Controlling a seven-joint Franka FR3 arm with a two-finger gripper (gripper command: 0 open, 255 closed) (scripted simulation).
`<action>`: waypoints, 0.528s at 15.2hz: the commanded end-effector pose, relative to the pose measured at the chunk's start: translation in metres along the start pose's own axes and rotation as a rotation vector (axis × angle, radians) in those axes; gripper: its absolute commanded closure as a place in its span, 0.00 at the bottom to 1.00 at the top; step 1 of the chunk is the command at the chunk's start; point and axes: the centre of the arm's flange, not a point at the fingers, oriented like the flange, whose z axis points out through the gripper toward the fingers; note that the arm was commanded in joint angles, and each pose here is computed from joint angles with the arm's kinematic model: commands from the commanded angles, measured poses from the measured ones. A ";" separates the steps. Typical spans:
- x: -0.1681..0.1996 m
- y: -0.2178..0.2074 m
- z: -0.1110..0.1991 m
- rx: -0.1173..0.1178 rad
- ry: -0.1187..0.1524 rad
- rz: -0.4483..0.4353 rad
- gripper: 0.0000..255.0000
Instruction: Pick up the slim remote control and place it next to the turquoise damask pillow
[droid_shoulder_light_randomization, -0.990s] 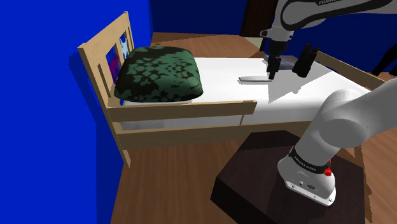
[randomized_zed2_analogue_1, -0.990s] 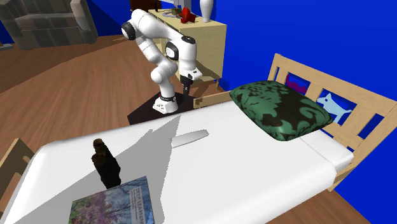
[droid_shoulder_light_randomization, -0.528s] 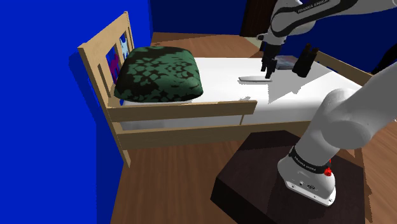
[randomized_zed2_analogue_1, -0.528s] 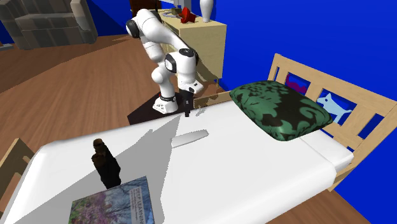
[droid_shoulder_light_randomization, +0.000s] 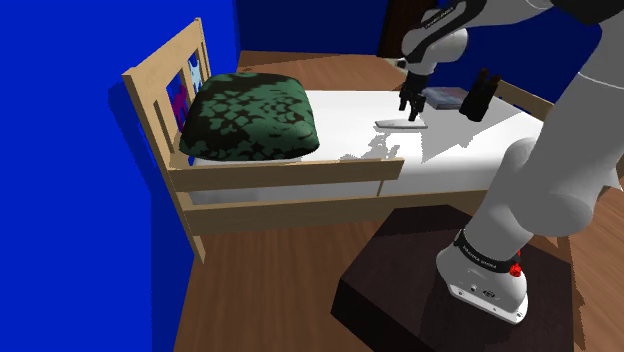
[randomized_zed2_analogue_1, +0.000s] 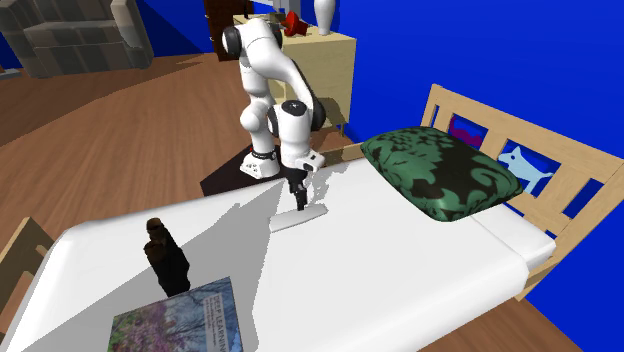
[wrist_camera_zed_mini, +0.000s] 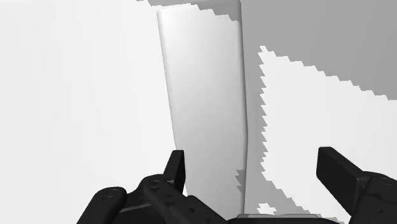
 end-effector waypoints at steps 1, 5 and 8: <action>-0.003 0.022 0.010 -0.011 0.011 -0.053 0.00; -0.003 0.024 0.027 -0.011 0.012 -0.057 0.00; -0.003 0.024 0.043 -0.011 0.012 -0.057 0.00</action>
